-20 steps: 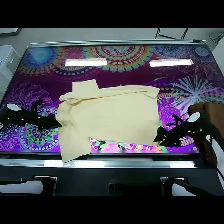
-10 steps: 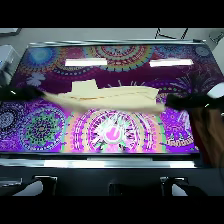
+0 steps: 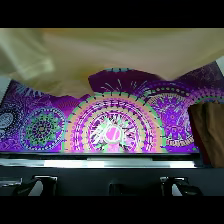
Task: Fold the clothes and pants, and hang the long-sleeved shirts on hangers.
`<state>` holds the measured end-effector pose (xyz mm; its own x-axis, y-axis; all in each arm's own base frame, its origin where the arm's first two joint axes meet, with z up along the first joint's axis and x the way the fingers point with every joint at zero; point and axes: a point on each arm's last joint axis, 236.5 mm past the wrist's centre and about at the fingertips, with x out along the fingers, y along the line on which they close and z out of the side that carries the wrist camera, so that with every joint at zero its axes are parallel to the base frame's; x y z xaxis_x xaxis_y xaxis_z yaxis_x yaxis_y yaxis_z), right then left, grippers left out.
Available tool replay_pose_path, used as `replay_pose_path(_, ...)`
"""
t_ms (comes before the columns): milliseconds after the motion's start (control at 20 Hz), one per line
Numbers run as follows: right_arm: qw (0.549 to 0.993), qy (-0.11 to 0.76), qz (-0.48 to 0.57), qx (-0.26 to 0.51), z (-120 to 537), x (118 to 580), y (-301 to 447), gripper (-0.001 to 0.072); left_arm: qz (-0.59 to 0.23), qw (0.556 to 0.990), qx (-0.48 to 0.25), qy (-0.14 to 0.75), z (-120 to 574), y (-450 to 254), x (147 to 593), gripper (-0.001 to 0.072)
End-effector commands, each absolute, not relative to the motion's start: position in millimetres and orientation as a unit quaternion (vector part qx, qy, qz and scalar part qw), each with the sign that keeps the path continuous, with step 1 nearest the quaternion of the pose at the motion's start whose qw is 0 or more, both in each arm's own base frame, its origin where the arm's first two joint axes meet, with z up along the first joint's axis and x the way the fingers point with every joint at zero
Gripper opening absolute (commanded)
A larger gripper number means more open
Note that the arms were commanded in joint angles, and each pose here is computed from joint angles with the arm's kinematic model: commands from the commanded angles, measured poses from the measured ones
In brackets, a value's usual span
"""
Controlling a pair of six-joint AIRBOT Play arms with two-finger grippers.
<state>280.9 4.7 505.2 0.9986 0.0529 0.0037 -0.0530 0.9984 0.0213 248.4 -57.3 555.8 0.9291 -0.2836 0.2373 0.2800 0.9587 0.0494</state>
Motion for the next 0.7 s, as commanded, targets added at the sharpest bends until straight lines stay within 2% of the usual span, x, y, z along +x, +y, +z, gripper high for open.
replay_pose_path(0, 0.997, -0.075, -0.006, -0.006, 545.5, 219.8, -0.2, 0.004, -0.124, 0.965, 0.03, -0.23, 606.4, -70.1, 174.5, 0.0023)
replay_pose_path(200, 0.997, -0.081, -0.01, 0.009, 548.5, 212.3, -1.6, 0.004, -0.099, 0.976, 0.018, -0.193, 593.1, -57.8, 183.9, 0.0022)
replay_pose_path(300, 0.999, -0.026, -0.015, 0.02, 523.3, 234.4, -7.0, 0.004, -0.086, 0.989, 0.003, -0.121, 562.2, -44.0, 216.1, 0.0022)
replay_pose_path(350, 0.999, 0.032, -0.016, 0.025, 495.2, 253.6, -10.1, 0.004, -0.09, 0.994, -0.008, -0.054, 531.5, -38.5, 241.7, 0.0022)
replay_pose_path(450, 0.977, 0.212, -0.011, 0.038, 404.4, 301.5, -16.1, 0.004, -0.115, 0.986, -0.041, 0.116, 444.1, -30.3, 299.6, 0.0022)
replay_pose_path(550, 0.913, 0.404, 0.009, 0.051, 289.3, 344.0, -13.7, 0.0038, -0.15, 0.948, -0.085, 0.269, 343.7, -30.3, 351.5, 0.0022)
replay_pose_path(650, 0.864, 0.499, 0.03, 0.057, 193.7, 381.9, 1.1, 0.0038, -0.17, 0.9, -0.127, 0.38, 238.5, -38.2, 392.9, 0.0023)
